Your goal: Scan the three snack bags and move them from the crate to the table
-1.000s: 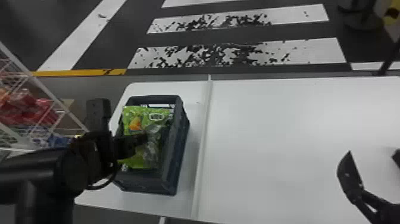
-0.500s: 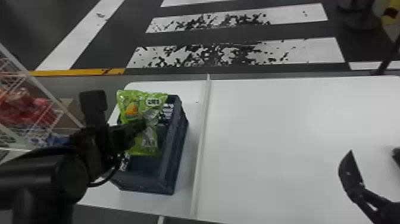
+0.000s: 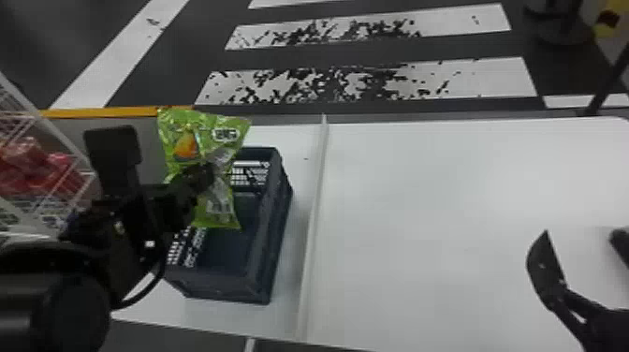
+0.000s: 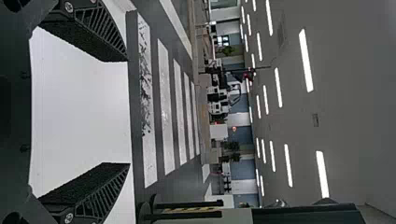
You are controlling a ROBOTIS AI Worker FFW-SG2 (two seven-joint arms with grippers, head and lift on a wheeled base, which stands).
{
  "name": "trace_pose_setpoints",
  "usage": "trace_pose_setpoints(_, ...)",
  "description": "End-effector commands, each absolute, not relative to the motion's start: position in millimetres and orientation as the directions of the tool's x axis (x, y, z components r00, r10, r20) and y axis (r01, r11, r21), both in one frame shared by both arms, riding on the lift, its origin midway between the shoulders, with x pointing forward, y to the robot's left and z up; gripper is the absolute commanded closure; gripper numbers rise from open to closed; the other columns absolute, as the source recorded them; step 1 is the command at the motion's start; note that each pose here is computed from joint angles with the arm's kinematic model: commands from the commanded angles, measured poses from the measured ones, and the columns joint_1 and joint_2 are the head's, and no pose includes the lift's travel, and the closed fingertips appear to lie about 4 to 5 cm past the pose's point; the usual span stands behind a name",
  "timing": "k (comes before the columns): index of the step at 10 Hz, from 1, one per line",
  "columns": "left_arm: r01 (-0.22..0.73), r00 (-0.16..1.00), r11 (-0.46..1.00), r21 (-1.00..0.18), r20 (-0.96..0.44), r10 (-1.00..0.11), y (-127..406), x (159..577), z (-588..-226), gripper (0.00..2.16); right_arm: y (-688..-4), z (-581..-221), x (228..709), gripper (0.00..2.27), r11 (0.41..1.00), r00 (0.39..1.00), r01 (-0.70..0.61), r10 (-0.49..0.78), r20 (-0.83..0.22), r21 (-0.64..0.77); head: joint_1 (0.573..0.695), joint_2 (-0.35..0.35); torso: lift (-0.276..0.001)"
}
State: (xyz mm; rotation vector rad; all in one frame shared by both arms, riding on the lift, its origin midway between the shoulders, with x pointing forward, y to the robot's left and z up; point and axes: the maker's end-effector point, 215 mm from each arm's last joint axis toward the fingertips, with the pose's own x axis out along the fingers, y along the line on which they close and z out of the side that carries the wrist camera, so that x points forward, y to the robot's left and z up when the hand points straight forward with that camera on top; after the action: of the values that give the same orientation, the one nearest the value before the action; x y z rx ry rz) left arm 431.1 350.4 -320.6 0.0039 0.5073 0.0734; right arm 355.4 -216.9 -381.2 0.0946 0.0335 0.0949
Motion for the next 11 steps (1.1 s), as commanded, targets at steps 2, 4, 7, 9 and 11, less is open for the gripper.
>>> trace_pose_setpoints(2,0.083,0.906,0.991,-0.108,-0.405,-0.120,296,415,-275,1.90,-219,-374,359,0.09,0.992,0.995,-0.092,0.094,-0.017,0.090,0.695,0.178,-0.062)
trace_pose_setpoints(4,0.348,0.838,0.891,-0.290,-0.330,-0.435,216,398,-260,1.90,-221,-365,360,0.09,0.992,0.996,-0.091,0.092,-0.005,0.089,0.695,0.106,-0.062)
trace_pose_setpoints(7,0.439,0.752,0.812,-0.384,-0.337,-0.566,137,403,-309,1.90,-232,-343,363,0.09,0.994,0.997,-0.067,0.064,0.036,0.088,0.695,-0.069,-0.062)
trace_pose_setpoints(9,0.503,0.743,0.780,-0.372,-0.274,-0.610,89,415,-341,1.90,-242,-320,366,0.09,0.995,0.996,-0.052,0.046,0.075,0.083,0.695,-0.142,-0.062)
trace_pose_setpoints(11,0.554,0.728,0.767,-0.323,-0.260,-0.635,37,417,-371,1.90,-250,-315,367,0.09,0.995,0.996,-0.037,0.029,0.080,0.089,0.695,-0.230,-0.062)
